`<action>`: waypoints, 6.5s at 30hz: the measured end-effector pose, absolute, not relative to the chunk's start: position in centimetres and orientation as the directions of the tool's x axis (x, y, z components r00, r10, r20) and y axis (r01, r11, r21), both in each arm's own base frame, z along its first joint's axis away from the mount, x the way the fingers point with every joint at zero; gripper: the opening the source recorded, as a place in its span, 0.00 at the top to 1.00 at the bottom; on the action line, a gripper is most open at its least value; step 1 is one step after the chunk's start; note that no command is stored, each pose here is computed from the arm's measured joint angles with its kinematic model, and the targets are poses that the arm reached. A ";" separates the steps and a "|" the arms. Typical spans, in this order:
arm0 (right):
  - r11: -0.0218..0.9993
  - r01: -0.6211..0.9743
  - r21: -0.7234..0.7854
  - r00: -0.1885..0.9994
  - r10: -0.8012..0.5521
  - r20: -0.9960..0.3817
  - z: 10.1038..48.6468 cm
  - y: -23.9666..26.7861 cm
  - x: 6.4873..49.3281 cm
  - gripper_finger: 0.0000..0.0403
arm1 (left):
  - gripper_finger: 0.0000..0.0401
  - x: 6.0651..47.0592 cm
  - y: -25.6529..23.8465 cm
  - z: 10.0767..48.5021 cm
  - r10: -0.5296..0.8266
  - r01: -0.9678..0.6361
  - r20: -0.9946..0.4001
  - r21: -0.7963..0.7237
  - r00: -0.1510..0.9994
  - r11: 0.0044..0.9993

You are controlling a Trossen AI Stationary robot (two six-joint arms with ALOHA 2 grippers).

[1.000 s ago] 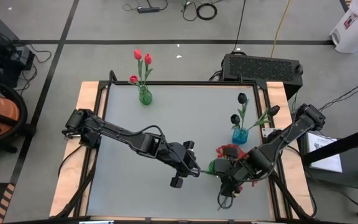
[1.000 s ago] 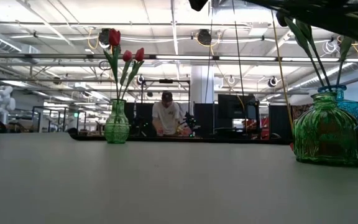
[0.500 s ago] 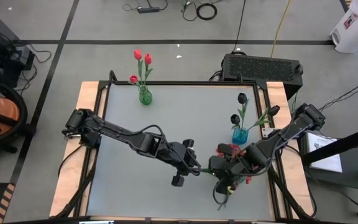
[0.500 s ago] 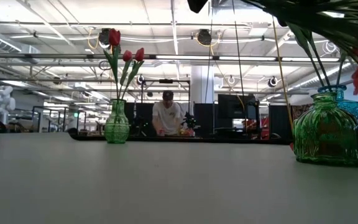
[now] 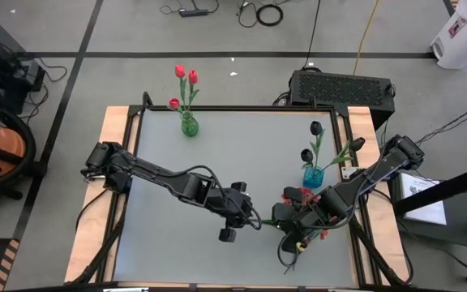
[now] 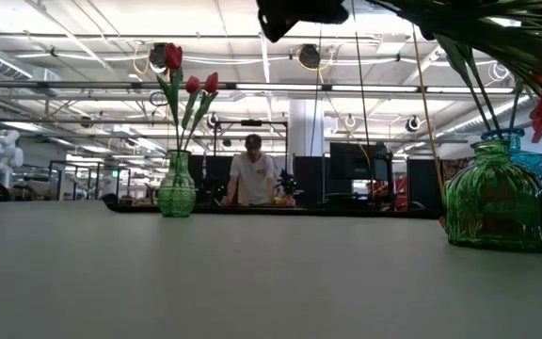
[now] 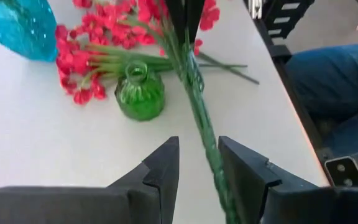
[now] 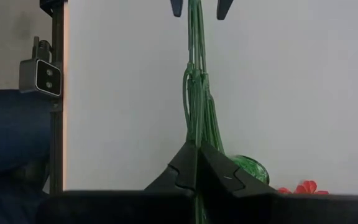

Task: Sort flowers into vase by color
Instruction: Put the right red flowers into the bottom green vase

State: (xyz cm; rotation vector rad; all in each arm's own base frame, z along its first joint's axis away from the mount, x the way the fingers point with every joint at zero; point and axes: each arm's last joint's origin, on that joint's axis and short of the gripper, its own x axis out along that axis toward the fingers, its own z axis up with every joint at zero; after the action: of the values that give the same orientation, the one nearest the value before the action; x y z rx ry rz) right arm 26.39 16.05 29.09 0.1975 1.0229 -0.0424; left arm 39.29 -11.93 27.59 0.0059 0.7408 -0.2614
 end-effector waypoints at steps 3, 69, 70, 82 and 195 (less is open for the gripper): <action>0.981 0.127 0.144 0.522 0.058 -0.851 29.1 16.1 26.4 1.00 | 0.70 39.1 -11.9 27.4 -0.227 0.235 -0.687 -0.084 0.690 0.968; 0.997 0.062 -0.040 0.864 -0.074 -0.499 36.1 17.7 19.8 0.70 | 1.00 37.1 -13.4 29.3 -0.046 0.081 -0.664 0.022 0.746 0.996; 0.997 0.065 -0.049 0.872 -0.080 -0.484 36.2 17.8 19.4 0.70 | 1.00 36.9 -13.6 29.7 -0.049 0.085 -0.652 0.024 0.757 0.996; 0.977 0.095 -0.191 0.935 -0.153 -0.321 36.9 20.4 16.1 0.70 | 1.00 33.1 -15.2 34.4 -0.025 0.096 -0.531 0.107 0.847 0.990; 0.715 0.646 -0.268 0.742 -0.670 -0.001 32.1 23.4 25.1 0.50 | 1.00 42.5 -5.6 23.8 -0.532 0.472 0.416 0.246 0.738 0.847</action>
State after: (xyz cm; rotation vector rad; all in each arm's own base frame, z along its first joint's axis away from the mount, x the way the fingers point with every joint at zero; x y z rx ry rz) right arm 25.08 23.36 32.10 -0.2588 0.1007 -0.7298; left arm 42.52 -5.63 23.80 0.1273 -0.4949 -0.5526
